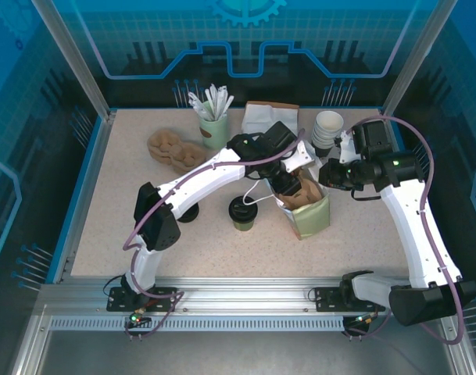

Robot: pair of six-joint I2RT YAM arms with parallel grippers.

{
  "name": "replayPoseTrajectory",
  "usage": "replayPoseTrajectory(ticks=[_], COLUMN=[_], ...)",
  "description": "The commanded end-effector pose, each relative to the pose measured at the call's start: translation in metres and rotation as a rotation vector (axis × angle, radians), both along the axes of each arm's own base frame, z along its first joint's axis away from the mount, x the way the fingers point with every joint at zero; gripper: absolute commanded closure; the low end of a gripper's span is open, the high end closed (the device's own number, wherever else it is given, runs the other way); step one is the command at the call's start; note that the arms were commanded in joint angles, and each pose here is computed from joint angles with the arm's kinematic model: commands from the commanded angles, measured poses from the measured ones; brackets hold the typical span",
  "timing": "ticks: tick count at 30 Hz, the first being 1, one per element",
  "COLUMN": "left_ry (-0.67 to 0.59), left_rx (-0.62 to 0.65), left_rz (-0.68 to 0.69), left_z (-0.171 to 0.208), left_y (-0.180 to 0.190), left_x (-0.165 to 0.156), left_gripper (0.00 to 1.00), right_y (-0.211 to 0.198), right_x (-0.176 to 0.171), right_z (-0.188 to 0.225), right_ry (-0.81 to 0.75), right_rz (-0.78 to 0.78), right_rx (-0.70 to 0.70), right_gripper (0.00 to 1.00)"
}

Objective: Pack the takeout coffee

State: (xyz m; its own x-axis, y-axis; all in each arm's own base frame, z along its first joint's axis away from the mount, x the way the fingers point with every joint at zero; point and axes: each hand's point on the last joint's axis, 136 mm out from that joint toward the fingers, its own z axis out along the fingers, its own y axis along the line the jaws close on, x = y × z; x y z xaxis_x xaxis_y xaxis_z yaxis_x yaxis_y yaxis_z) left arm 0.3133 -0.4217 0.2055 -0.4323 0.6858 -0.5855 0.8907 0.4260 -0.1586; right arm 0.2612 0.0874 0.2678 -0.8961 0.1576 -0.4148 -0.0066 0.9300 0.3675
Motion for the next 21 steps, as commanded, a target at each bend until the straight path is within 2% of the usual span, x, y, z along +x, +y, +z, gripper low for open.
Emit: replayPoseTrajectory(ticks=[1, 8, 15, 21], left_ry=[-0.016, -0.03, -0.045, -0.044], left_rx=[-0.012, 0.022, 0.142, 0.147], left_rz=[-0.011, -0.043, -0.072, -0.091], left_z=[0.004, -0.004, -0.023, -0.025], left_y=[-0.01, -0.013, -0.011, -0.016], left_x=[0.0, -0.006, -0.01, -0.014], left_gripper=[0.61, 0.61, 0.62, 0.61], right_y=[-0.013, -0.019, -0.011, -0.007], right_x=[0.002, 0.001, -0.001, -0.002], right_z=[-0.003, 0.001, 0.008, 0.004], right_ry=[-0.009, -0.039, -0.072, -0.065], right_rz=[-0.041, -0.072, -0.061, -0.056], right_rx=[-0.052, -0.077, -0.046, -0.038], right_gripper=[0.86, 0.9, 0.91, 0.91])
